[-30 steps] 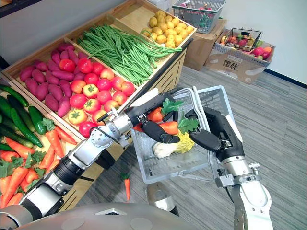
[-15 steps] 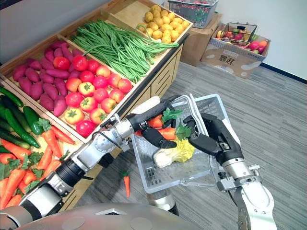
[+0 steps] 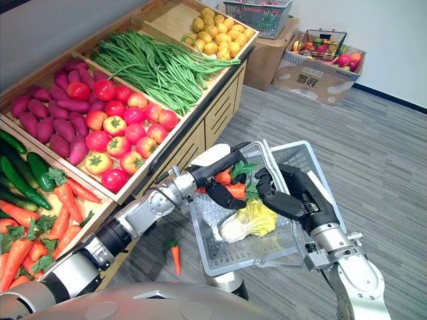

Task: Pick vegetable in the basket

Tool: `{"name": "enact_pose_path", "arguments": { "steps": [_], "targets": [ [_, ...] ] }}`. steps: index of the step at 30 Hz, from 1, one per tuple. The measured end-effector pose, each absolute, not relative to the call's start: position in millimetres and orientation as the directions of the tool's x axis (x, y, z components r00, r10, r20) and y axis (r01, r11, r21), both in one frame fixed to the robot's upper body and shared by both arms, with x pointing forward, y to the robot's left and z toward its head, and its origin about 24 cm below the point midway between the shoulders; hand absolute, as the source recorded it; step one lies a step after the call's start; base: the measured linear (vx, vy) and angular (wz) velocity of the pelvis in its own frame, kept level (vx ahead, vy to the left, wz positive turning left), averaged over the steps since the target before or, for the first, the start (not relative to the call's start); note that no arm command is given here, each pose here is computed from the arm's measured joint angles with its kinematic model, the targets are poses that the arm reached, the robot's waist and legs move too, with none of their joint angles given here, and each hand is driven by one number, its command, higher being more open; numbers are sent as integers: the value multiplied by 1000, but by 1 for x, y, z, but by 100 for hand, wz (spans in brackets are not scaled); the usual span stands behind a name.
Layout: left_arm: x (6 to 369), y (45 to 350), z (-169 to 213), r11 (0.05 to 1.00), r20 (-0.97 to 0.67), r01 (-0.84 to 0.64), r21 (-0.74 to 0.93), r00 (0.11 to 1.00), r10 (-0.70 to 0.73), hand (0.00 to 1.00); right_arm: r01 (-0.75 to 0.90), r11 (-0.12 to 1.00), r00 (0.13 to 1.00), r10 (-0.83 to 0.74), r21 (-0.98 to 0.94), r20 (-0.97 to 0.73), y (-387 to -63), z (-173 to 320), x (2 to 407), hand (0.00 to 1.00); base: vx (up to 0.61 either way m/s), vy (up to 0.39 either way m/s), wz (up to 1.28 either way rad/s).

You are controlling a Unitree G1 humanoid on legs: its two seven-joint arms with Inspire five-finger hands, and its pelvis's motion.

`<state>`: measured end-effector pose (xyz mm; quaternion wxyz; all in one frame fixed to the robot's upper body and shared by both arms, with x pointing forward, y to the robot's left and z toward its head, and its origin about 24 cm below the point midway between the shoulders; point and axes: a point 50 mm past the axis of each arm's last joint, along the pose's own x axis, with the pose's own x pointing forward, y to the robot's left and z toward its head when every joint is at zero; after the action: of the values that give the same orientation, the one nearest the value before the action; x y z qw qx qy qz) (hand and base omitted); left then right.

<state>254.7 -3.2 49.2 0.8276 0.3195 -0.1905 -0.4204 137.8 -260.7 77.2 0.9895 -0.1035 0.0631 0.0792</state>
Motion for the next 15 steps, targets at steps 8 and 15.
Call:
{"name": "enact_pose_path", "arguments": {
  "steps": [8,15],
  "targets": [
    [255,-2,45,444,40,575,687,580,-813,0,-170,968,979,144,-184,-144,-257,75,138,0,36,29,7],
    [255,-5,40,441,35,568,695,586,-809,0,-163,970,980,137,-179,-147,-256,73,138,0,6,11,2]
  ]
}}
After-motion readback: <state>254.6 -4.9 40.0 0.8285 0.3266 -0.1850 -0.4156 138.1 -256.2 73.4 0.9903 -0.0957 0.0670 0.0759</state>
